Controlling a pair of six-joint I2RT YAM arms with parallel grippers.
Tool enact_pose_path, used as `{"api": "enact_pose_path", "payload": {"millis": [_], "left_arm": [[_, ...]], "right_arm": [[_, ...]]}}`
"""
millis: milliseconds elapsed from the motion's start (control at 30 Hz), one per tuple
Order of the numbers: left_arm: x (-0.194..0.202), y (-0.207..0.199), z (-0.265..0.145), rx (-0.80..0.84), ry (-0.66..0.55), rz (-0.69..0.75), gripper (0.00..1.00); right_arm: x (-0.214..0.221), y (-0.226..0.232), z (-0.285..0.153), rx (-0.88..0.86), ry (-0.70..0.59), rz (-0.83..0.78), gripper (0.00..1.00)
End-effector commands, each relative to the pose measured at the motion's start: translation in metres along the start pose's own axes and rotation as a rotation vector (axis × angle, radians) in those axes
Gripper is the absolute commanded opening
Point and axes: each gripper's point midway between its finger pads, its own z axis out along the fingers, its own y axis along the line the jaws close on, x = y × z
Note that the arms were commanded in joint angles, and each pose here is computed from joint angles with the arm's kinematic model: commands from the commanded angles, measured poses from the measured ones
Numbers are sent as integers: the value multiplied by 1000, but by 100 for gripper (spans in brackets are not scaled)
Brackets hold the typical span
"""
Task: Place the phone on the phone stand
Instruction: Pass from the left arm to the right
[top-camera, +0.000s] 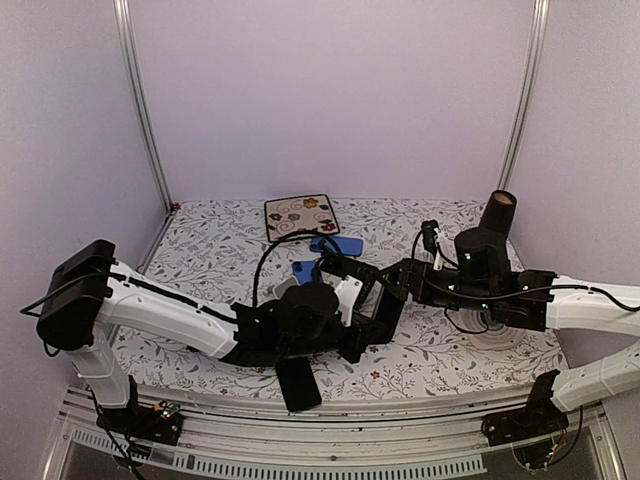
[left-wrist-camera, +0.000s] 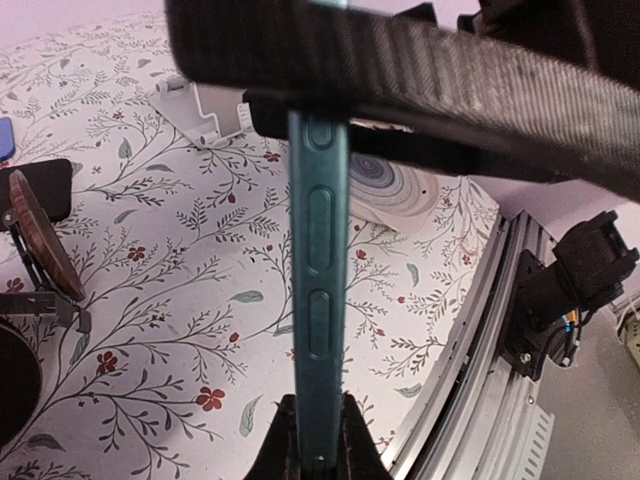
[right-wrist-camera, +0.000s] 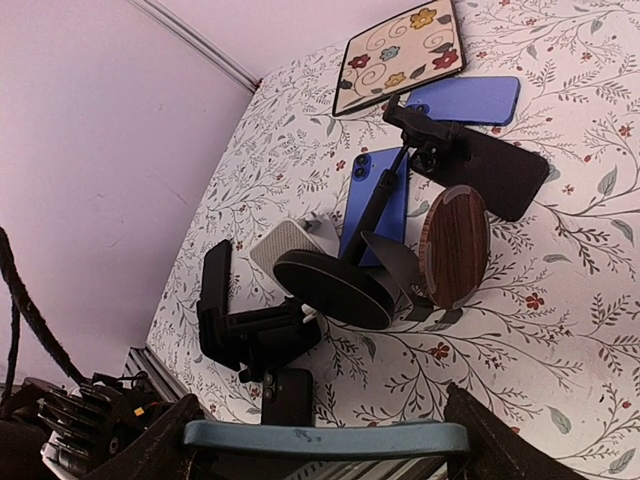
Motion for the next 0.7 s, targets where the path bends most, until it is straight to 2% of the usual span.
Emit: {"api": "enact_pose_path", "payload": {"millis": [0, 133, 300, 467, 667], "left_arm": [[-20, -18, 3, 32, -57, 3, 0], [-19, -17, 5, 23, -50, -1, 0], [-18, -15, 7, 9, -43, -8, 1], [-15, -14, 7, 10, -38, -15, 26], [-16, -13, 3, 11, -46, -26, 59]], "right_arm": [[3, -8, 4, 27, -11, 8, 77], [2, -10, 3, 38, -14, 5, 68], [-2, -10, 0, 51, -27, -11, 42], [-9, -9, -5, 68, -39, -33, 30], [-18, -11, -9, 95, -55, -69, 27]]}}
